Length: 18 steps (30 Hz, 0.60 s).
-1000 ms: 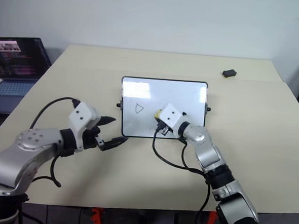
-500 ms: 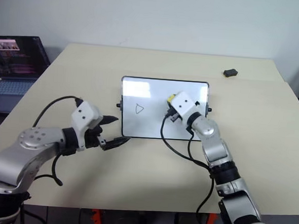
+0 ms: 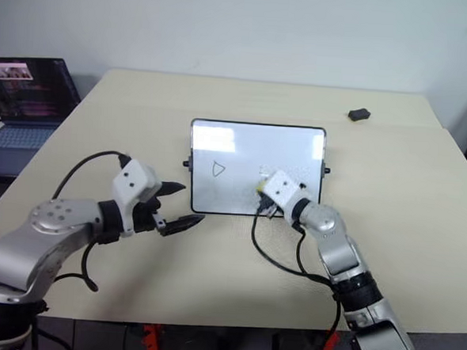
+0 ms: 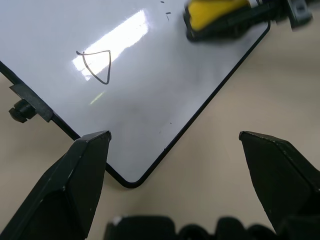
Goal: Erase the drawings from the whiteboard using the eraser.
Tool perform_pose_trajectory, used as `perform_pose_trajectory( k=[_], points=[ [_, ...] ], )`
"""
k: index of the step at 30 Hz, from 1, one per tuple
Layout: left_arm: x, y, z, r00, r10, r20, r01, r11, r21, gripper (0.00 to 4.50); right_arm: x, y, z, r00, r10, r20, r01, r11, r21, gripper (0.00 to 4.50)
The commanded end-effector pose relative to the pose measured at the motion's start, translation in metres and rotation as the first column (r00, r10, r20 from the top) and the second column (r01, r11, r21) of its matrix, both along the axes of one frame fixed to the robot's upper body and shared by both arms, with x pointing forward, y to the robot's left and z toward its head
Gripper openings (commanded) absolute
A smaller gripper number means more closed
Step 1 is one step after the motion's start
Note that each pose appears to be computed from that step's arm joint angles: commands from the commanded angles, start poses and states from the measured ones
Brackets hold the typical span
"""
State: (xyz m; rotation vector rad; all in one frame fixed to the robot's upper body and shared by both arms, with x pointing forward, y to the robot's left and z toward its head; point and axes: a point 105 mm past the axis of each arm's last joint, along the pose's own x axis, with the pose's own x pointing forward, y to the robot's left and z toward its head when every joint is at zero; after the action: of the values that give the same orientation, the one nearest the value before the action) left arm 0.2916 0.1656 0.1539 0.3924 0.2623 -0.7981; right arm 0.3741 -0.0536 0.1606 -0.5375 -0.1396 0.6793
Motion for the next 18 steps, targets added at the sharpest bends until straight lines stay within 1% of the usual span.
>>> perform_pose_trajectory(
  k=[1,2,4,7,12,16,18],
  points=[
    [-0.001,-0.004,0.008,0.999,-0.023,0.044,0.023,1.0,0.003,4.5,0.009,-0.005,0.045,0.988,-0.064,0.143,0.049,0.994,0.102,1.1],
    [-0.002,-0.004,0.008,0.999,-0.024,0.043,0.024,1.0,0.003,4.5,0.012,-0.007,0.048,0.985,-0.083,0.151,0.066,0.992,0.111,1.1],
    [-0.002,-0.005,0.008,0.999,-0.027,0.043,0.026,1.0,0.004,4.5,0.017,-0.008,0.041,0.986,-0.097,0.137,0.085,0.992,0.09,1.1],
    [-0.001,-0.005,0.009,0.999,-0.028,0.045,0.028,1.0,0.003,4.5,0.018,-0.004,0.019,0.994,-0.077,0.083,0.073,0.996,0.043,1.1],
    [-0.002,-0.004,0.008,0.999,-0.025,0.045,0.024,1.0,0.006,4.5,0.005,0.002,-0.012,1.0,-0.019,-0.004,0.019,1.0,-0.013,1.1],
    [-0.003,-0.004,0.008,0.999,-0.023,0.043,0.023,1.0,0.003,4.5,-0.013,0.011,-0.039,0.992,0.068,-0.11,-0.077,0.993,-0.088,1.1],
    [-0.002,-0.005,0.007,0.999,-0.024,0.043,0.024,1.0,0.004,4.5,-0.018,0.013,-0.043,0.988,0.089,-0.126,-0.103,0.989,-0.109,1.1]
  ],
)
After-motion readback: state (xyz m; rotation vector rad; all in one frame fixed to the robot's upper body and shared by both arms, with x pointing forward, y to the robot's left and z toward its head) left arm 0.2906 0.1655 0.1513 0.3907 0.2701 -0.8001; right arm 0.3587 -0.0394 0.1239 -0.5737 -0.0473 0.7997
